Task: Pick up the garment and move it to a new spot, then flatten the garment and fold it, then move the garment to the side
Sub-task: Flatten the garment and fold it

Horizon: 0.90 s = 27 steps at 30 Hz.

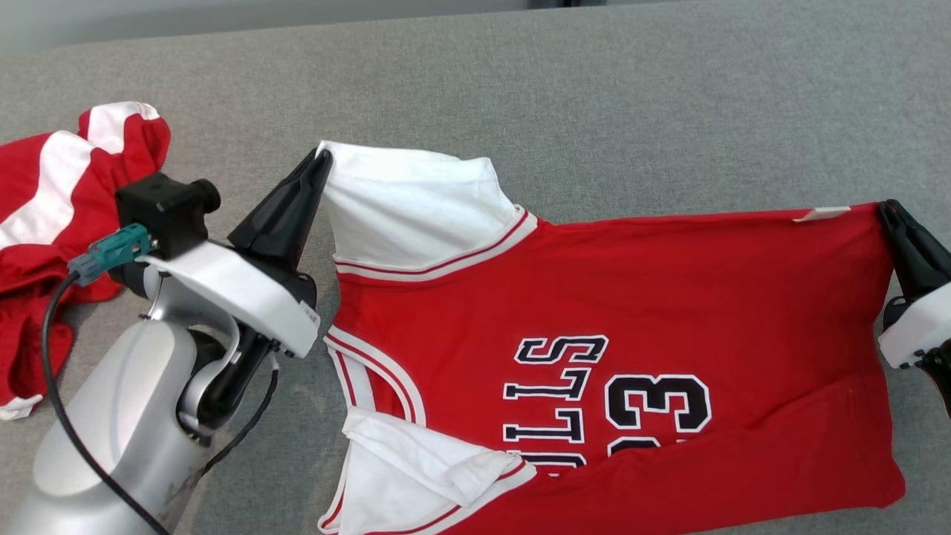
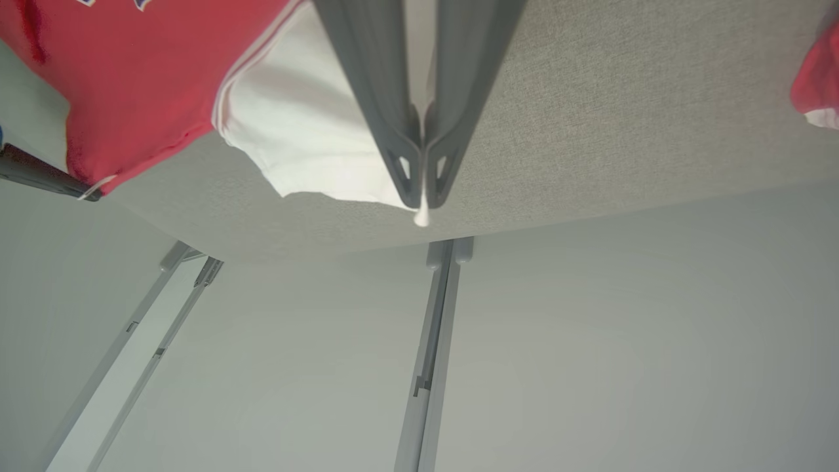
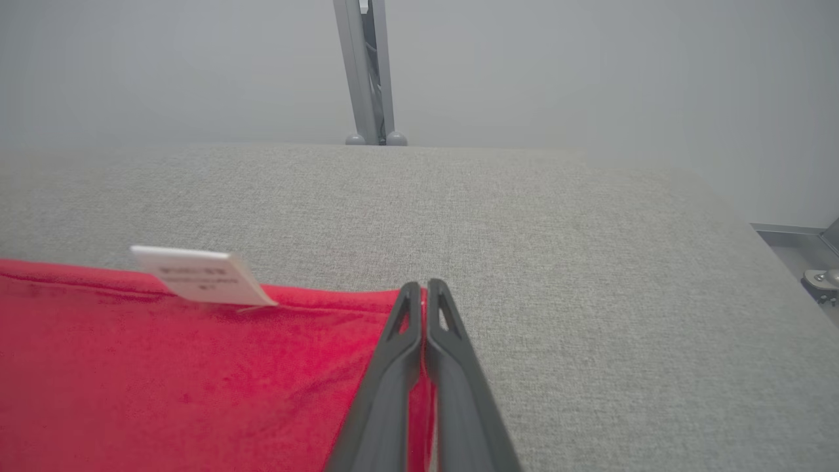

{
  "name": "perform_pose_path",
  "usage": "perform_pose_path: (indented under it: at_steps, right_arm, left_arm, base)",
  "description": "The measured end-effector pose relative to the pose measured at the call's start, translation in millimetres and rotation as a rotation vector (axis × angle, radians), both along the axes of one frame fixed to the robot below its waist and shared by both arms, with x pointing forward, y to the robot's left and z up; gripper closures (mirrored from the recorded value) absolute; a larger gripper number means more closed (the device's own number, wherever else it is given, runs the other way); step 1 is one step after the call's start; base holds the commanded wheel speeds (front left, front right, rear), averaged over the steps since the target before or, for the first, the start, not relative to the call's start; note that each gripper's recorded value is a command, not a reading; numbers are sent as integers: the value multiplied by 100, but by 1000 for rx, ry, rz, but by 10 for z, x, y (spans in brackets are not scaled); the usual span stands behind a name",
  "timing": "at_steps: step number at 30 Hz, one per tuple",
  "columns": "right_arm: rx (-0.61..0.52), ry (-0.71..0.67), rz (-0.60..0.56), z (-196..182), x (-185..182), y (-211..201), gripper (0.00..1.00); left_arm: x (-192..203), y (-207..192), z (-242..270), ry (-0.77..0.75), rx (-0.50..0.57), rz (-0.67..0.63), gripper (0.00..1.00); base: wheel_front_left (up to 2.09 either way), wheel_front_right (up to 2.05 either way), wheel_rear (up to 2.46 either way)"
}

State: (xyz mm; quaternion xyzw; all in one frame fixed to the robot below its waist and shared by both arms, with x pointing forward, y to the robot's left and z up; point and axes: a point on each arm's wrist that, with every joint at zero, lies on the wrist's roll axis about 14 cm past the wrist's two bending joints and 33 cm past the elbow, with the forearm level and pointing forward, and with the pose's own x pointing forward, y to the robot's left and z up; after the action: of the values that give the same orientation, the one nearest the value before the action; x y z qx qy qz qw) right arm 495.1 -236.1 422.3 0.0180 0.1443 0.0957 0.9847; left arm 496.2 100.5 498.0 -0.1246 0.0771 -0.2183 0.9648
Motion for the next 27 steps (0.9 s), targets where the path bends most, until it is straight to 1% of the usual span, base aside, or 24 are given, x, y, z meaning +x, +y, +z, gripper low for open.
perform_pose_path:
  at_steps: [7, 11, 16, 23, 27]
  right_arm:
    - [16, -10, 0, 44, -158, 4, 100]
    - [23, -8, 4, 61, -257, 0, 100]
    - [29, -8, -3, 91, -366, -44, 100]
    - [29, 12, -5, 72, -491, -76, 100]
    - [39, 39, -6, 29, -563, -74, 100]
  left_arm:
    - [-275, 60, 153, 12, -40, -29, 100]
    - [-456, 78, 188, 26, -35, -64, 100]
    - [-726, 48, 219, 52, -18, -138, 100]
    - [-987, -4, 215, 98, -5, -213, 100]
    - [-1139, -10, 155, 141, 27, -260, 100]
  base:
    - [0, 0, 0]
    - [0, 0, 0]
    - [0, 0, 0]
    - [0, 0, 0]
    - [0, 0, 0]
